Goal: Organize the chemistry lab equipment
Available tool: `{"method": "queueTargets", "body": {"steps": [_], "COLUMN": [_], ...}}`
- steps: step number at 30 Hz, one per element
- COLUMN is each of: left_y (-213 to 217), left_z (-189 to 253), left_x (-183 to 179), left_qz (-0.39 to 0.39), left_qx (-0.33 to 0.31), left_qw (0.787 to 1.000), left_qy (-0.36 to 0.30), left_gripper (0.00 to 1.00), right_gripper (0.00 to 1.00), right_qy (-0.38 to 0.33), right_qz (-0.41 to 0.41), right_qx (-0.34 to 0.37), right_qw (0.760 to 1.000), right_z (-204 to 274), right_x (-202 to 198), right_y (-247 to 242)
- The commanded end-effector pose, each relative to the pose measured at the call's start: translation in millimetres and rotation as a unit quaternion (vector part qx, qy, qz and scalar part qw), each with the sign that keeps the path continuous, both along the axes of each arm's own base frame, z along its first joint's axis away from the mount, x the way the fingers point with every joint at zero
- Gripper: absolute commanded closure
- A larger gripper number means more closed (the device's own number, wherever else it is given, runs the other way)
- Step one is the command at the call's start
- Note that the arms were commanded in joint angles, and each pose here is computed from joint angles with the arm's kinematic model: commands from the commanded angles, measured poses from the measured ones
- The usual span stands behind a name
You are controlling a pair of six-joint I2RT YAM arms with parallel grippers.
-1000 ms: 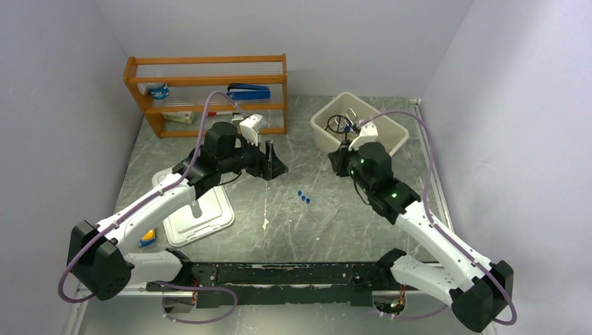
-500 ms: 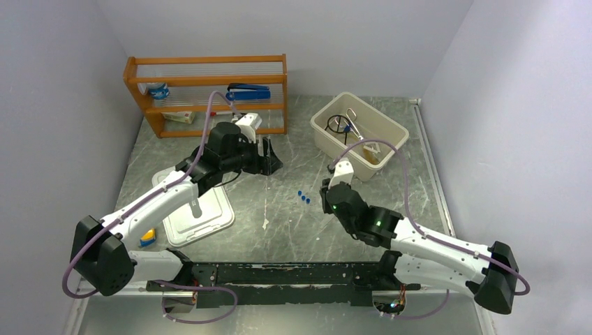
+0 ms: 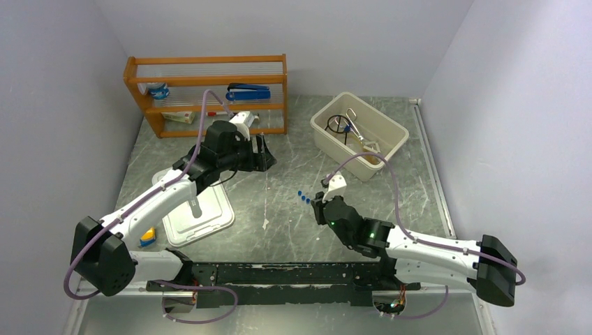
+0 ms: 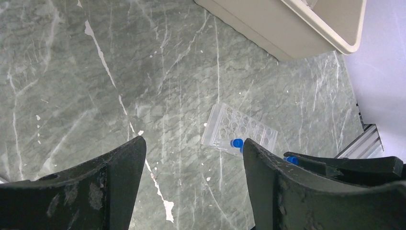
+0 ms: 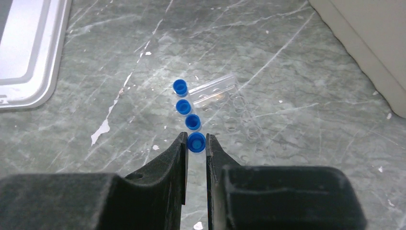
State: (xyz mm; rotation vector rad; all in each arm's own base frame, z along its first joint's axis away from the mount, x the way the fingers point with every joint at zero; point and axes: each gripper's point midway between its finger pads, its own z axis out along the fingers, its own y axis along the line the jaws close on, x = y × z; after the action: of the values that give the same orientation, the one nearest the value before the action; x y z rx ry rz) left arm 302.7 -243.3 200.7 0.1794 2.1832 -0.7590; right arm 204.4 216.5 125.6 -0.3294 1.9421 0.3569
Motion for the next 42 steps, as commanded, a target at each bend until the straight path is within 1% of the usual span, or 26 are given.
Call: {"method": "queueTargets", "body": {"steps": [1, 29, 36, 39, 42], "left_y": [3.3, 6.7, 6.9, 8.0, 9.6], "left_z": [13.4, 8.3, 8.0, 8.8, 9.4], "left_x": [7.1, 5.9, 5.6, 5.7, 5.8], "left_qz": [0.015, 0.021, 0.021, 0.022, 0.023], "left_qx": [-0.007, -0.006, -0.007, -0.007, -0.005], "left_qw": [1.0, 1.0, 1.0, 1.0, 1.0], "left_qy": [-0.011, -0.005, -0.005, -0.007, -0.008], "left_gripper": [0.23, 0.23, 0.23, 0.23, 0.23], "right_gripper": [0.96, 0.96, 0.87, 0.79, 0.69], "right_qy": [-0.026, -0.016, -0.008, -0.005, -0.003], "right_qz": [-0.01, -0.017, -0.006, 0.001, 0.011], "right_qx": [0.022, -0.032, -0.041, -0.041, -0.027], "right_qw": [0.999, 0.999, 0.999, 0.999, 1.0], "right_z": [9.0, -30.1, -40.2, -39.9, -32.7], "right_x": [4.4, 3.3, 1.3, -0.2, -3.0], "right_y": [7.4, -1.0, 2.5, 4.7, 8.1]}}
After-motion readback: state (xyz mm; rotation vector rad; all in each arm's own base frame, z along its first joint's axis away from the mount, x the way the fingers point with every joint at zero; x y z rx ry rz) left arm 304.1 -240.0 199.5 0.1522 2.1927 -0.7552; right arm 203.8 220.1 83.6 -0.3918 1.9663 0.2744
